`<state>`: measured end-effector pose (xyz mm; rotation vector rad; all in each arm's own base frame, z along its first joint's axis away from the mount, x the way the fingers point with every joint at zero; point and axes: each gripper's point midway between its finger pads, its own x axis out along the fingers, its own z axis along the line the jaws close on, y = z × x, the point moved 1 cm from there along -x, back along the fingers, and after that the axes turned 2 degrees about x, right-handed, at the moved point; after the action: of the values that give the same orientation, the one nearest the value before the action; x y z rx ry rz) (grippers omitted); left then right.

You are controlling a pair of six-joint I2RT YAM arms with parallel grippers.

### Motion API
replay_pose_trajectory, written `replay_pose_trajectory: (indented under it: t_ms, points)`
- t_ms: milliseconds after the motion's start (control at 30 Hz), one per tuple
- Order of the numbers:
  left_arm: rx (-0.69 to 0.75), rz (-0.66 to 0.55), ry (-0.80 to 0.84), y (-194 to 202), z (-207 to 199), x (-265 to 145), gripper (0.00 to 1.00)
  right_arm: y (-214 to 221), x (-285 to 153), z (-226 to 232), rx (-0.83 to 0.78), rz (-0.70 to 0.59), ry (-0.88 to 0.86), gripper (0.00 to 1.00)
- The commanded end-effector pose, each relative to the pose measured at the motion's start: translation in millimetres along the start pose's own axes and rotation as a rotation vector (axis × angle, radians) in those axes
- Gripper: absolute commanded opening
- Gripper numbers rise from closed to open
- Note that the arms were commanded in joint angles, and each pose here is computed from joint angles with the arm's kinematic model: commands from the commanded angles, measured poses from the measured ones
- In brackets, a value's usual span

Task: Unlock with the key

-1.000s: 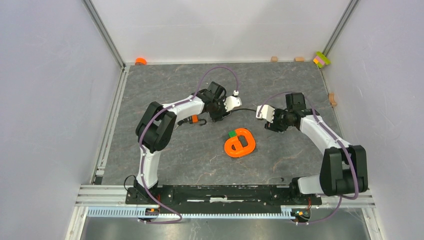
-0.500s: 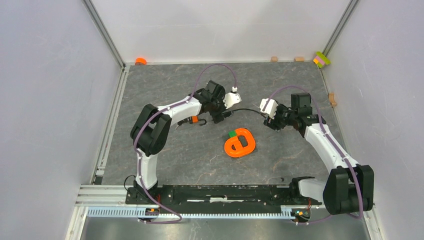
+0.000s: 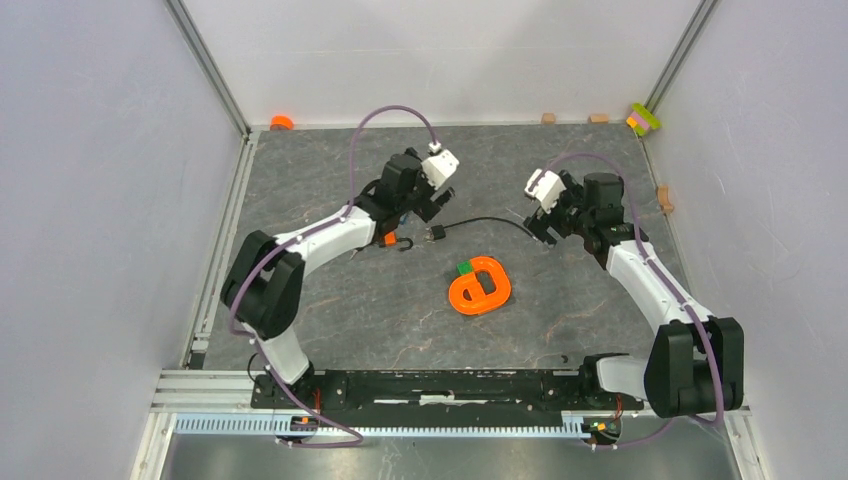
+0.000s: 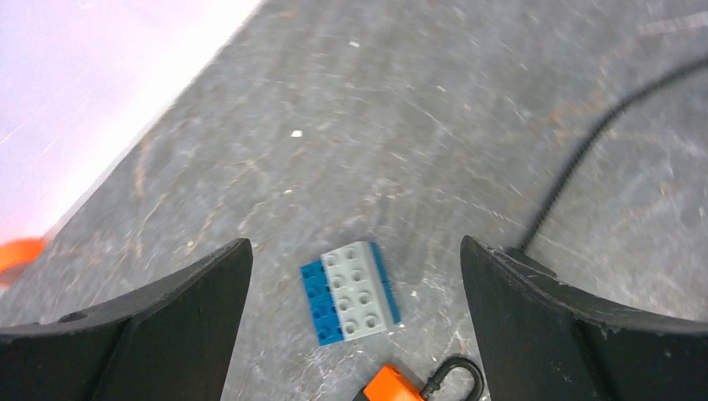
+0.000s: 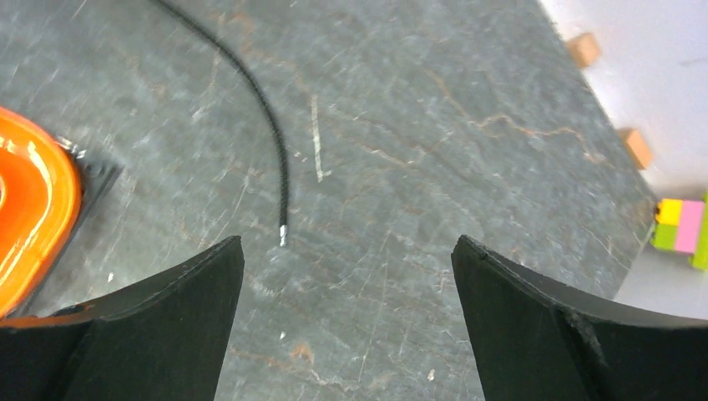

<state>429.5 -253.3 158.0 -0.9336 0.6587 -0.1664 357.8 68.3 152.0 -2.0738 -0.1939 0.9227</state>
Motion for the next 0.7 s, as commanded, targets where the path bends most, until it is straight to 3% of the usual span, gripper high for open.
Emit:
replay_pose_trajectory:
  t_ms: [0,200,367,667]
  points:
    - [-0.264,-0.106,-0.265,-30,61,-35,1.0,-48,-10,-47,0.116,-0.141,0.195,0.98]
    - [-0.396,-0.025,-0.318,-12,89,-79,1.0,-43,-22,-37,0.248,-0.204,0.254,0.98]
    - [-0.517,-0.073,-0.255,-6,110,-127,1.0,-33,-29,-20,0.373,-0.236,0.249,0.98]
    - [-0.474,-0.133,-0.2,0,102,-174,1.0,-60,-39,-29,0.425,-0.251,0.207,0.98]
